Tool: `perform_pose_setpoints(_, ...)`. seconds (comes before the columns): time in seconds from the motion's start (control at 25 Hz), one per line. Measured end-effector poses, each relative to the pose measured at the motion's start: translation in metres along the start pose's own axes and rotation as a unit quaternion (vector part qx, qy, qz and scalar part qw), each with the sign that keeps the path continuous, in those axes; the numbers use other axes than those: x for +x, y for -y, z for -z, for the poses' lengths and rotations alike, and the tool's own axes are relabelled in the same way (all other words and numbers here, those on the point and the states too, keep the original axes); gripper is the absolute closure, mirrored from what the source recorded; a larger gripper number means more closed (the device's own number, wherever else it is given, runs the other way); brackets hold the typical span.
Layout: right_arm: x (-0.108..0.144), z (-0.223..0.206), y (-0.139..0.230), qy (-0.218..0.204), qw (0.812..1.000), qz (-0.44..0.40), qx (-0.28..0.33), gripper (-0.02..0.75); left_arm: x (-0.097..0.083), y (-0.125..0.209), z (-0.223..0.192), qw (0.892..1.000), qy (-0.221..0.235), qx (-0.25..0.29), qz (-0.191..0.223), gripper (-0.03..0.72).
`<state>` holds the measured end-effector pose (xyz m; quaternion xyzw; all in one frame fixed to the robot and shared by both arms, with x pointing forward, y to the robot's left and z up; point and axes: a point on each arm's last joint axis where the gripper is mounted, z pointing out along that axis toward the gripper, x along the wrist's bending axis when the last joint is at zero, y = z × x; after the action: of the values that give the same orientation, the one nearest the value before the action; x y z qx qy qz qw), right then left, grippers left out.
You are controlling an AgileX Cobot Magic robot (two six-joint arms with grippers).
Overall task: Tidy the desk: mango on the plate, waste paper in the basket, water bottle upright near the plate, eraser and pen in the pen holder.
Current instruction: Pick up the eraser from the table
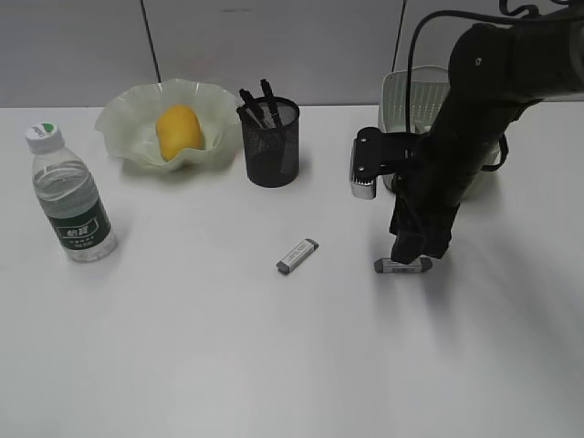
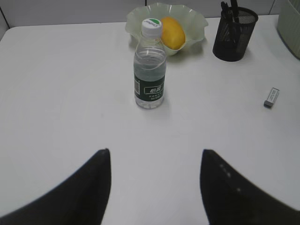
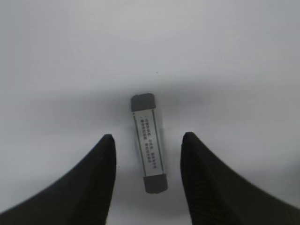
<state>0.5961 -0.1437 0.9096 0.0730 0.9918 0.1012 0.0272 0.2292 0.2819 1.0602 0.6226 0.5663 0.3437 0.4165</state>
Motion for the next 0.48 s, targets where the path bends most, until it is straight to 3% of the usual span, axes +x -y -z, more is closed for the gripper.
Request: perform_pose_setpoints(0.48, 0.001, -0.023, -0.003, 0.024, 0.998, 0.037, 0.051, 0.369, 0.0, 0.0, 0.0, 1.0, 0.0, 0.0, 0.0, 0.242)
